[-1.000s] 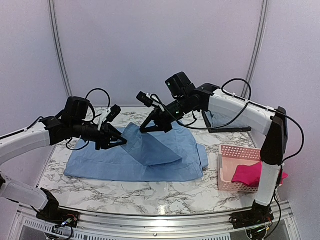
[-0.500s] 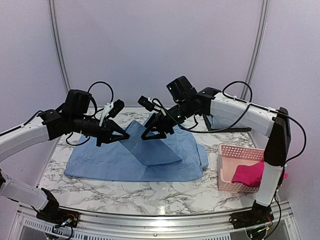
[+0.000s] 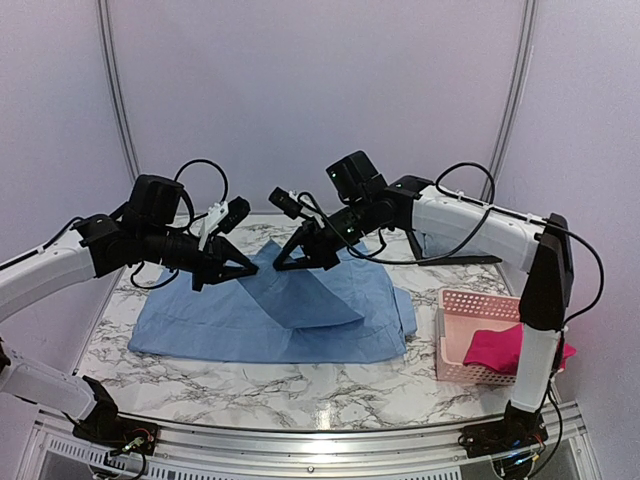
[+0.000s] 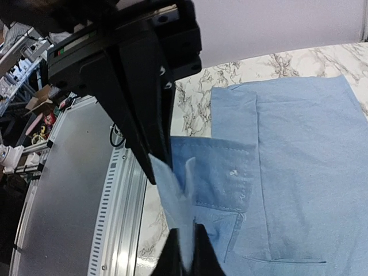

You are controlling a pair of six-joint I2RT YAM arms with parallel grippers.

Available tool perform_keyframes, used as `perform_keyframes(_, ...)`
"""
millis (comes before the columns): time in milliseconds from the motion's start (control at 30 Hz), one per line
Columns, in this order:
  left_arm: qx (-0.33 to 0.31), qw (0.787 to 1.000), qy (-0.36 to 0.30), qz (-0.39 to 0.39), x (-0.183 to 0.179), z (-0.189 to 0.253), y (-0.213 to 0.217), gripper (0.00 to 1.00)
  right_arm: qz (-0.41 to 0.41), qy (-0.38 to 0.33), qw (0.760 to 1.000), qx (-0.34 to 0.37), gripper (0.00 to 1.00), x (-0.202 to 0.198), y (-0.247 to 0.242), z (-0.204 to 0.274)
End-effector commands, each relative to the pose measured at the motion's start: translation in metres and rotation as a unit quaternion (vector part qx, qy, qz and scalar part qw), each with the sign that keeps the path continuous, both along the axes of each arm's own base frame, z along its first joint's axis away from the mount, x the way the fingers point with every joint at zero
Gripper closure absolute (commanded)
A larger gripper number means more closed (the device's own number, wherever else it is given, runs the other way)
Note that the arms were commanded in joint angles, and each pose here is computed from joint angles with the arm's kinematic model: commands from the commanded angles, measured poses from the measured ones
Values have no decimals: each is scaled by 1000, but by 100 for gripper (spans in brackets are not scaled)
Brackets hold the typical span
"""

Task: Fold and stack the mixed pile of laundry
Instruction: Pass from the left arm to the right, then fold the 1/3-folded shirt at the center of the board.

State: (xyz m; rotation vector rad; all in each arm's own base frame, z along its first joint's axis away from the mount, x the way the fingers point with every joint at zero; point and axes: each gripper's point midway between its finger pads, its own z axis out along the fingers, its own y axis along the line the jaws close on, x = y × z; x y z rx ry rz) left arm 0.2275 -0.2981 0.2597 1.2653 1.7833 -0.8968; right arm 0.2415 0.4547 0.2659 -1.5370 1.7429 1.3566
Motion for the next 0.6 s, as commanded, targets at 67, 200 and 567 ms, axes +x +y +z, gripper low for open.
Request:
perform_keyframes(67, -9, 997, -40, 58, 17, 29, 8, 68, -10, -41, 999, 30, 100, 3, 5, 34)
perform_keyframes(200, -13, 989, -62, 130, 37, 43, 23, 9, -61, -74, 995, 42, 100, 37, -12, 54)
perform_keyframes(567, -64, 916, -82, 388, 83, 80, 93, 1, -203, -199, 954, 95, 100, 176, -73, 114)
